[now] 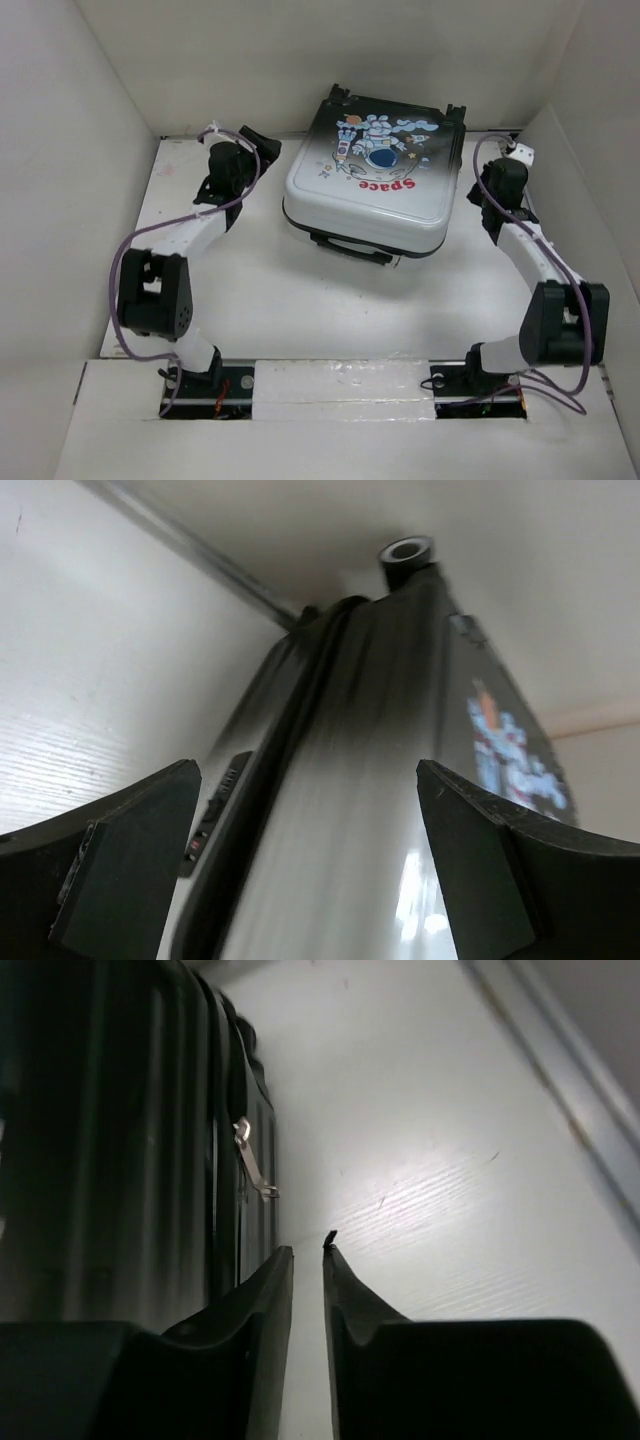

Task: Pack the luggage

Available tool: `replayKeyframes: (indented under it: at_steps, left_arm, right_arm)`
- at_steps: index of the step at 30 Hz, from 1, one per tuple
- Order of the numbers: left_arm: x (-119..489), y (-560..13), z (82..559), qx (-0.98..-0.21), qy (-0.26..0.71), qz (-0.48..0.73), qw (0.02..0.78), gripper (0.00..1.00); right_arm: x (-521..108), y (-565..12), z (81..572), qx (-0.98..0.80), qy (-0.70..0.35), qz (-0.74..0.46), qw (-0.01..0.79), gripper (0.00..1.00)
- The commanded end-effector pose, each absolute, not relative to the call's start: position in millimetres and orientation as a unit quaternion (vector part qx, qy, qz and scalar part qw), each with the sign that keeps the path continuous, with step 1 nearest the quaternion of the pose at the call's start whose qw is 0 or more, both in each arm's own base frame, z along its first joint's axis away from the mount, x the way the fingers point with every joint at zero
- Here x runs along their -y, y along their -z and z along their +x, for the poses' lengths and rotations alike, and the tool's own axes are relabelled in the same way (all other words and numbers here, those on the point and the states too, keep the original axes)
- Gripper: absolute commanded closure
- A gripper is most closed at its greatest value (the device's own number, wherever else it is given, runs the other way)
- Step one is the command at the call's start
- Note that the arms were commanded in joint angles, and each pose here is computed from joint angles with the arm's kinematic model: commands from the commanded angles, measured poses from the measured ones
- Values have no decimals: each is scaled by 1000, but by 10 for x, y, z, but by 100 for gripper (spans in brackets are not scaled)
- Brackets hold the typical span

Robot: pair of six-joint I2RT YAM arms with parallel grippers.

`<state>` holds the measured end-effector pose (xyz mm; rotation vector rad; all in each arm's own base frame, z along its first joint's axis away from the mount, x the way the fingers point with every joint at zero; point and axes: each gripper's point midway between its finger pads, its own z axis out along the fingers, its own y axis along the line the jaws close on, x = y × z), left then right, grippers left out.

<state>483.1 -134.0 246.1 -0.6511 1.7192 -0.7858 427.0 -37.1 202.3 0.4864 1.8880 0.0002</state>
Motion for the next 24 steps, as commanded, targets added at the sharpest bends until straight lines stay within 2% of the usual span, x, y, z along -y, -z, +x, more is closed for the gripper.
replayKeyframes:
  at_steps: [1,7,11,16,19,24]
  left_arm:
    - [1392,-2102,4983,-759,314,-268,504,15]
    - [1666,-1668,5126,-768,350,-279,458,16]
    - [1854,-1441,5019,-783,353,-266,438,16]
    - [1945,-1340,4566,-778,377,-258,431,17]
    - [1984,-1226,4130,-788,376,-240,424,17]
    - [2085,-1100,3566,-803,375,-214,411,17]
  right_arm:
    - [163,-2263,4593,-786,-70,178,588,74]
    - [-688,-1900,4729,-822,-174,77,536,72]
    - [-1280,-1858,4673,-826,-212,-3,522,72]
    - [-2099,-1819,4454,-809,-293,-99,499,72]
    - [-2589,-1824,4273,-798,-327,-157,481,72]
    - [-2938,-1779,4075,-792,-340,-204,464,72]
